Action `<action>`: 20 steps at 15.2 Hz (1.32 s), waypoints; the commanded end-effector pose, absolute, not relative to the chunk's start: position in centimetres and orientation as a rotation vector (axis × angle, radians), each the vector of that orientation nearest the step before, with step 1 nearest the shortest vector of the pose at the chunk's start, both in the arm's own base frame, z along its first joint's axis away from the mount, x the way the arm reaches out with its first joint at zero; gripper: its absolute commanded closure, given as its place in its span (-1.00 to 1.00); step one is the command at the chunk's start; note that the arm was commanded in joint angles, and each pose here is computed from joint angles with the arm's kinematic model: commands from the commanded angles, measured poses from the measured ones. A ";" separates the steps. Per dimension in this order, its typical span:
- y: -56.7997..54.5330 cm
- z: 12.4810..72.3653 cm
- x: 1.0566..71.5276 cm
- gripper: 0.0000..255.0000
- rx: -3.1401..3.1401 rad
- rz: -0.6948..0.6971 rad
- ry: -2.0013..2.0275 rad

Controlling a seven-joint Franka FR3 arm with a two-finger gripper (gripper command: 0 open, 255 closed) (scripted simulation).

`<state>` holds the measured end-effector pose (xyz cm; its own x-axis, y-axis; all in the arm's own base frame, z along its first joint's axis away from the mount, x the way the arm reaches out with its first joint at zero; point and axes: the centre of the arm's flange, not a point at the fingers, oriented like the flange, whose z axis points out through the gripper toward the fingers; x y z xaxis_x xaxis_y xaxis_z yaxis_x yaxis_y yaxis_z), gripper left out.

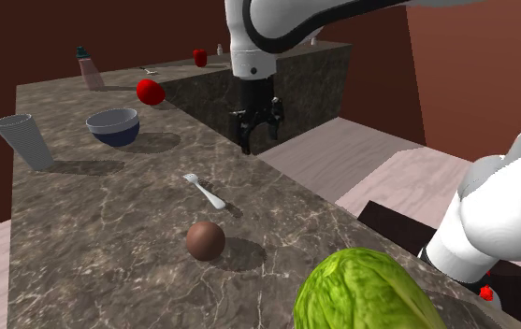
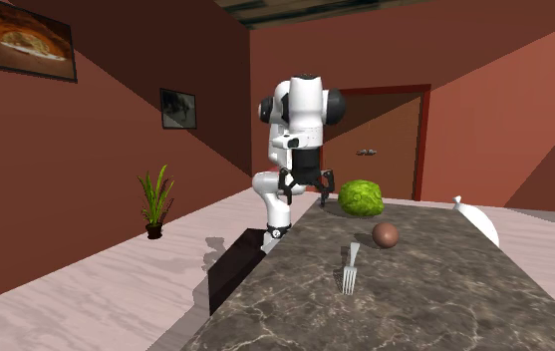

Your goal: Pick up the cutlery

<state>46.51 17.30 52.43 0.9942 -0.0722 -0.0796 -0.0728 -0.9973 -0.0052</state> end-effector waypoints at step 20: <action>29.7 42.4 56.1 -1.00 -3.111 0.226 0.150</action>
